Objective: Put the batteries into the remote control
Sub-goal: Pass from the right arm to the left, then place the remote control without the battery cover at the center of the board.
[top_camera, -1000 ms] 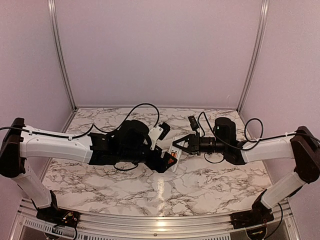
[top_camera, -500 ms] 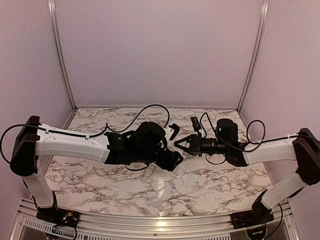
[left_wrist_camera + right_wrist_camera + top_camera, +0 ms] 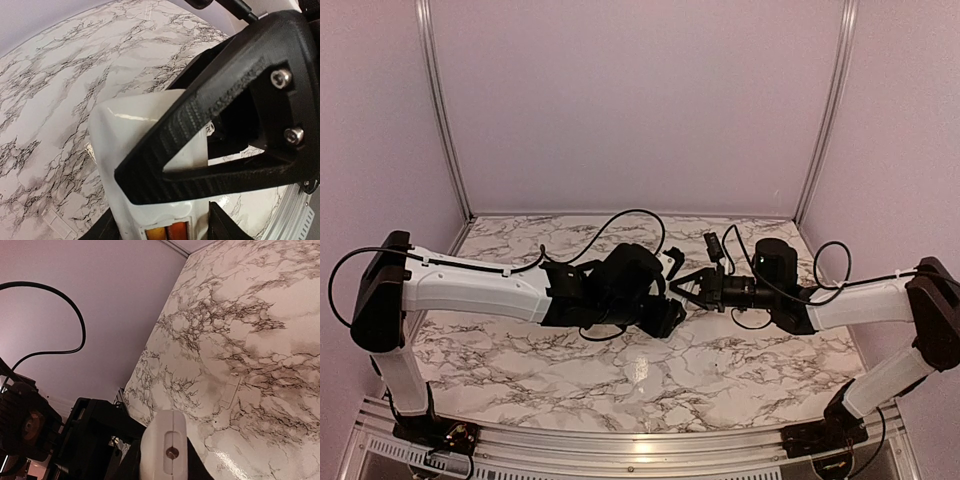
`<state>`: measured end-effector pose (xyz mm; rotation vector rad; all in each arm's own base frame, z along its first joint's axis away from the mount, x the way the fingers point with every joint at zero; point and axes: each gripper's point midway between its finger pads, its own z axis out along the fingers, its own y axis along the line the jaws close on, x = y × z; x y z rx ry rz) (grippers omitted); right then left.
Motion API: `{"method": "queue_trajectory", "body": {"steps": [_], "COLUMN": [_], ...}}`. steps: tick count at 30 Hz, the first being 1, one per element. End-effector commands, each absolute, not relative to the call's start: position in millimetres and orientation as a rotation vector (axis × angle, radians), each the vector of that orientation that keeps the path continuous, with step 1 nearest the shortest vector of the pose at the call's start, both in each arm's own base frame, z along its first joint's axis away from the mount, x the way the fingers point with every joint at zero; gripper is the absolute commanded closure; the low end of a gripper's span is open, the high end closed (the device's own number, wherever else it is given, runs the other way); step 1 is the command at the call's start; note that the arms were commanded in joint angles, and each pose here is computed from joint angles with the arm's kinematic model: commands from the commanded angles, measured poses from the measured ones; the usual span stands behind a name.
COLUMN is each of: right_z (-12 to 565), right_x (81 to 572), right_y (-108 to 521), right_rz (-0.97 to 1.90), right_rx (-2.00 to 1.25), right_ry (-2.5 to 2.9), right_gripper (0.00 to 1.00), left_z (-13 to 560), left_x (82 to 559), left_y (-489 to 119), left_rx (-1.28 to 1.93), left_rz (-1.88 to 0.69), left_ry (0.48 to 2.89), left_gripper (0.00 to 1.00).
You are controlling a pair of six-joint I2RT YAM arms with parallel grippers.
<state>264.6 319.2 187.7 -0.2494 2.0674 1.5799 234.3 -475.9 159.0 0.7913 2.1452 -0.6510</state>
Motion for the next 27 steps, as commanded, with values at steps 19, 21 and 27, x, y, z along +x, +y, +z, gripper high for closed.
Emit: {"method": "queue_trajectory", "body": {"steps": [19, 21, 27], "right_z": [196, 199, 205], "right_x": [289, 289, 287], "right_y": [236, 234, 234], "right_rz": [1.296, 1.286, 1.288], "right_rx": [-0.128, -0.131, -0.149], "right_ry": [2.067, 2.056, 2.034], "right_gripper": [0.01, 0.01, 0.01], "left_z": [47, 41, 30], "left_x": [182, 183, 179], "left_y": [-424, -425, -430], "left_rx": [1.379, 1.407, 1.476], "left_rz": [-0.359, -0.340, -0.348], "left_ry": [2.410, 2.413, 2.437], "left_gripper": [0.73, 0.73, 0.68]}}
